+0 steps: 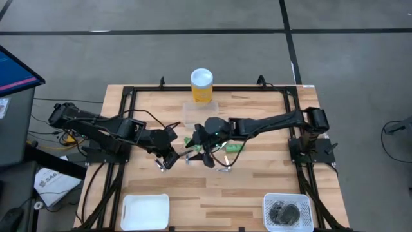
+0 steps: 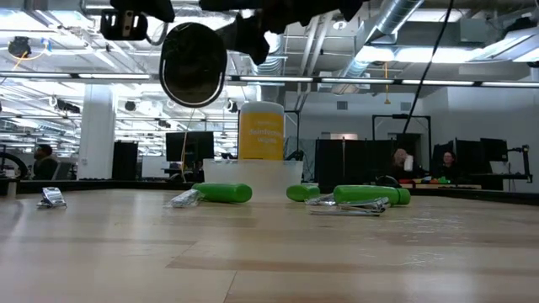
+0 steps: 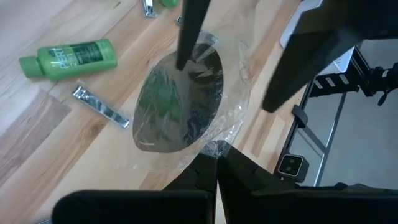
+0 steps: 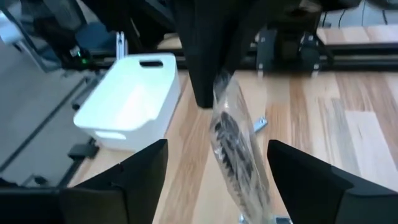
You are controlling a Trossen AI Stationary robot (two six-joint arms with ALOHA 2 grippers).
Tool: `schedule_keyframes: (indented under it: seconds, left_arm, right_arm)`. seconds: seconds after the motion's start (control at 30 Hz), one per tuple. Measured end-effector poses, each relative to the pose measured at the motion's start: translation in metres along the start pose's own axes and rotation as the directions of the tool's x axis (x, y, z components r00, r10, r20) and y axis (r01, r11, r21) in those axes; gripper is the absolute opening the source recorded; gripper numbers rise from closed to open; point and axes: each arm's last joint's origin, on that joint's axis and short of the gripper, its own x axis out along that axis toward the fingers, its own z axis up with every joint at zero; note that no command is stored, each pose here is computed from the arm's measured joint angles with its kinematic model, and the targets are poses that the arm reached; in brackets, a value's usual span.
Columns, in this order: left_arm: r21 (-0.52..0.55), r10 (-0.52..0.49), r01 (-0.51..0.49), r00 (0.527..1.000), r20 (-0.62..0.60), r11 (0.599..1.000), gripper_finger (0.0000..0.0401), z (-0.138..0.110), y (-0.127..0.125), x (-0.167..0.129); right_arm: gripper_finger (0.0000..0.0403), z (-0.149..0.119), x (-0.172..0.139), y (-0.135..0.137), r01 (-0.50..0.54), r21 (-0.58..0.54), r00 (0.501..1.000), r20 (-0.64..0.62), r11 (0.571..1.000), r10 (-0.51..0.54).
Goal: Pick & Place Travel size toiletries
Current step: Put the black hairbrush into the right white bin
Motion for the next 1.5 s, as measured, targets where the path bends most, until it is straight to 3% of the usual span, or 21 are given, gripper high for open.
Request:
schedule_keyframes:
  seconds: [0.17, 0.4, 0.47, 0.77, 0.9, 1.13, 1.27, 1.5]
  left_arm:
    - [0.011, -0.016, 0.016, 1.000, 0.011, 1.000, 0.0000, 0.001, -0.002, 0.000]
    - [0.017, -0.027, 0.026, 0.999, 0.028, 1.000, 0.0000, 0.004, -0.002, 0.000]
    - [0.018, -0.028, 0.027, 0.999, 0.033, 0.999, 0.0000, 0.005, -0.002, 0.000]
    - [0.060, -0.037, 0.034, 0.997, 0.061, 0.998, 0.0024, 0.006, -0.003, -0.001]
    - [0.070, -0.054, 0.049, 0.996, 0.074, 0.996, 0.0070, 0.006, -0.003, -0.007]
    - [0.077, -0.117, 0.108, 0.986, 0.119, 0.991, 0.0142, 0.007, -0.001, -0.029]
    - [0.129, -0.146, 0.127, 0.977, 0.152, 0.984, 0.0152, 0.007, 0.000, -0.041]
    - [0.213, -0.168, 0.118, 0.958, 0.232, 0.970, 0.0134, 0.007, 0.004, -0.062]
  right_arm:
    - [0.0229, -0.001, 0.000, 0.000, 0.006, -0.005, 1.000, -0.027, 1.000, -0.006]
    - [0.0047, 0.001, -0.006, -0.006, 0.044, 0.000, 0.998, -0.035, 0.999, -0.044]
    - [0.0019, -0.001, -0.006, -0.007, 0.044, 0.000, 0.998, -0.046, 0.999, -0.044]
    - [0.0012, 0.006, -0.021, -0.005, 0.054, 0.014, 0.997, -0.053, 0.998, -0.053]
    - [0.0011, 0.019, -0.049, -0.005, 0.074, 0.023, 0.997, -0.039, 0.997, -0.073]
    - [0.0010, 0.029, -0.117, 0.005, 0.111, 0.062, 0.986, -0.129, 0.992, -0.102]
    - [0.0010, 0.024, -0.158, 0.031, 0.108, 0.140, 0.968, -0.242, 0.984, -0.071]
    - [0.0009, 0.002, -0.211, 0.105, 0.103, 0.327, 0.903, -0.427, 0.939, 0.050]
